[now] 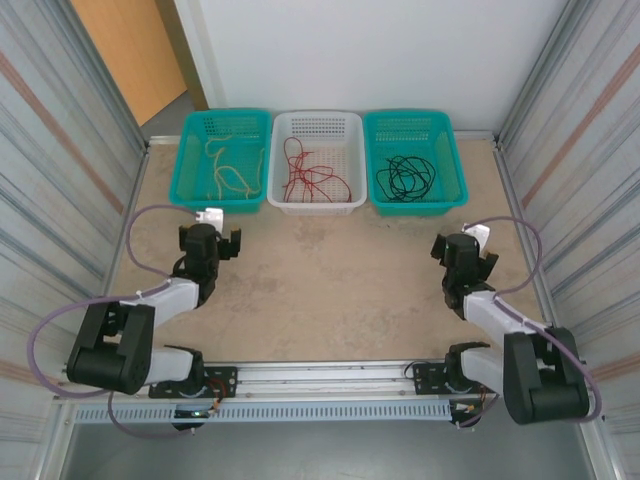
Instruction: Untangle the cables
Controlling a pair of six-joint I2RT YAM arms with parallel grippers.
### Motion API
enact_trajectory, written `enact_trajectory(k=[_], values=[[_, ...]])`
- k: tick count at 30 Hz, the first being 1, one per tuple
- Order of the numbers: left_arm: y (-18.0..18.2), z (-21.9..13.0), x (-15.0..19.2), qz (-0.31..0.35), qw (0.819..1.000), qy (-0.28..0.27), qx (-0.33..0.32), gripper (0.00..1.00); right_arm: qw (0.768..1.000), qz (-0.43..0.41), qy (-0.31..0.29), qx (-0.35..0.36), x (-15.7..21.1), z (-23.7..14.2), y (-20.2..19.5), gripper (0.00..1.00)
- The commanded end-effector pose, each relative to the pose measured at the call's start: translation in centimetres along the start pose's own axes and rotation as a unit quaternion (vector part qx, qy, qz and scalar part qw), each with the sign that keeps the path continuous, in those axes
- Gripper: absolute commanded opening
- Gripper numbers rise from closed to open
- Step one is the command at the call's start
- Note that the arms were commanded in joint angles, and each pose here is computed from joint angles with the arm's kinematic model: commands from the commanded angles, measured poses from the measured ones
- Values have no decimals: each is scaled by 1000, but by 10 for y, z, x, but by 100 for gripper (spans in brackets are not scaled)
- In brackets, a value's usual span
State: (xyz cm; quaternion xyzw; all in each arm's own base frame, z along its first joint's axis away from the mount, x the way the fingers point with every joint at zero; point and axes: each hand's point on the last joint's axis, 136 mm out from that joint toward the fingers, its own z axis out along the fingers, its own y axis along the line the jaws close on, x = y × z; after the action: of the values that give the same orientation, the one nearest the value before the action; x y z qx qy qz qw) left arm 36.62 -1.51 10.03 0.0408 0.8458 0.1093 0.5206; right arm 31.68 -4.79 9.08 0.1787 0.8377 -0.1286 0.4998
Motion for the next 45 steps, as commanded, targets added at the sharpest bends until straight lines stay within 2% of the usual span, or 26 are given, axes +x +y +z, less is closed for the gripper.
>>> enact_trajectory(k=[1,4,9,12,15,20,45], values=[[6,11,-20,-33,998,-56,27,99,995,-7,-62,-81,-29,3,29,99],[5,21,-6,-47,997,-59,34,99,989,-5,-78,-126,-33,7,40,99],[0,24,-7,-37,996,-66,49,99,980,-44,-93,-172,-32,22,58,99],[-1,26,-6,-41,996,-57,57,99,980,-54,-85,-172,-21,41,65,99],[1,31,-4,-55,995,-39,73,99,982,-17,-25,-184,-20,57,57,99],[2,32,-5,-59,994,-40,78,99,985,-25,-32,-168,-21,56,56,99],[1,32,-5,-57,995,-39,77,99,985,-27,-31,-170,-20,56,58,99]])
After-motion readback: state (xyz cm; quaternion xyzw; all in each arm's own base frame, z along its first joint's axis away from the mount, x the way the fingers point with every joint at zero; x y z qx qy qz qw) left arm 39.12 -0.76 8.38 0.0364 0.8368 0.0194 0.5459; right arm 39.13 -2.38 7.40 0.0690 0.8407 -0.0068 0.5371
